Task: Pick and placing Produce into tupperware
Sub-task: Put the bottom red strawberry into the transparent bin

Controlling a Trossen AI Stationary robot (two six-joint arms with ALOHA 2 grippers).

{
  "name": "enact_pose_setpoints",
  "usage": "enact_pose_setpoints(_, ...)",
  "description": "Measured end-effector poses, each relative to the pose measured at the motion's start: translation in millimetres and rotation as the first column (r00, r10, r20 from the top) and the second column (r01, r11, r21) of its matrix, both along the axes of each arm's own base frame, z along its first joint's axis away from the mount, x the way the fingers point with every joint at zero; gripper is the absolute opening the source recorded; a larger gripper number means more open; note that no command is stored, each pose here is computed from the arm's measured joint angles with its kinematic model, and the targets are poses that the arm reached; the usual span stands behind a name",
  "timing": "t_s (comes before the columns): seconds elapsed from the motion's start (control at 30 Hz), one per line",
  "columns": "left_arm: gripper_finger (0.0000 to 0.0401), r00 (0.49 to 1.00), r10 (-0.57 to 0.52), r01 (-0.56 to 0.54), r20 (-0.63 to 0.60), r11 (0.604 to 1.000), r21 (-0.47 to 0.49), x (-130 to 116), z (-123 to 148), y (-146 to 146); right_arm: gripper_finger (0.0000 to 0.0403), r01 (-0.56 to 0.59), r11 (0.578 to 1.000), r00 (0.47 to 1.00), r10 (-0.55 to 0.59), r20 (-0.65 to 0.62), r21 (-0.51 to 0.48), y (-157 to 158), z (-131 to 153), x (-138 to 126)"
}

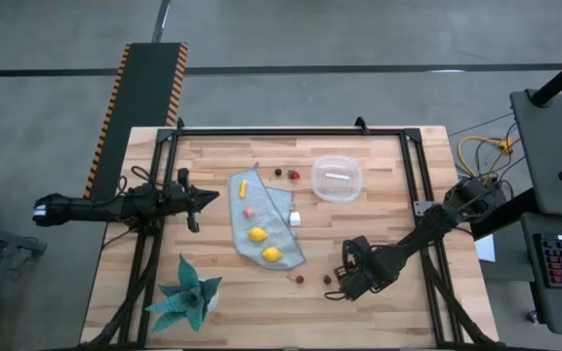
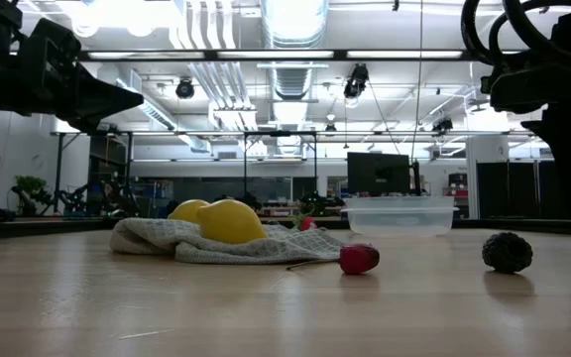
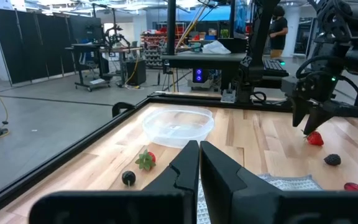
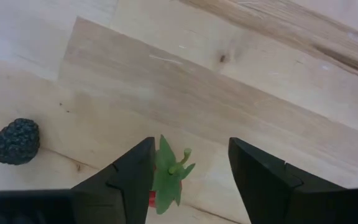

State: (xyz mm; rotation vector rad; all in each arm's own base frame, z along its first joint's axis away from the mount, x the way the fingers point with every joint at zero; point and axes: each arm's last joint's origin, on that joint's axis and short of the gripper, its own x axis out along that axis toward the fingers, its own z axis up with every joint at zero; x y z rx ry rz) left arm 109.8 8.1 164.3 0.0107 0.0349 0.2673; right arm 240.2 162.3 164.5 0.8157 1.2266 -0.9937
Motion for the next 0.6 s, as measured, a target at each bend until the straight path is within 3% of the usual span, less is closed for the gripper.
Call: enact_pose_setpoints(0.6,0.0,1.0,0.0,0.0,0.0,1.0,0.0,0,0,0,0.0134,-0.073,0.997,0.997,0.073,-0.013,0.0,0,11,-6)
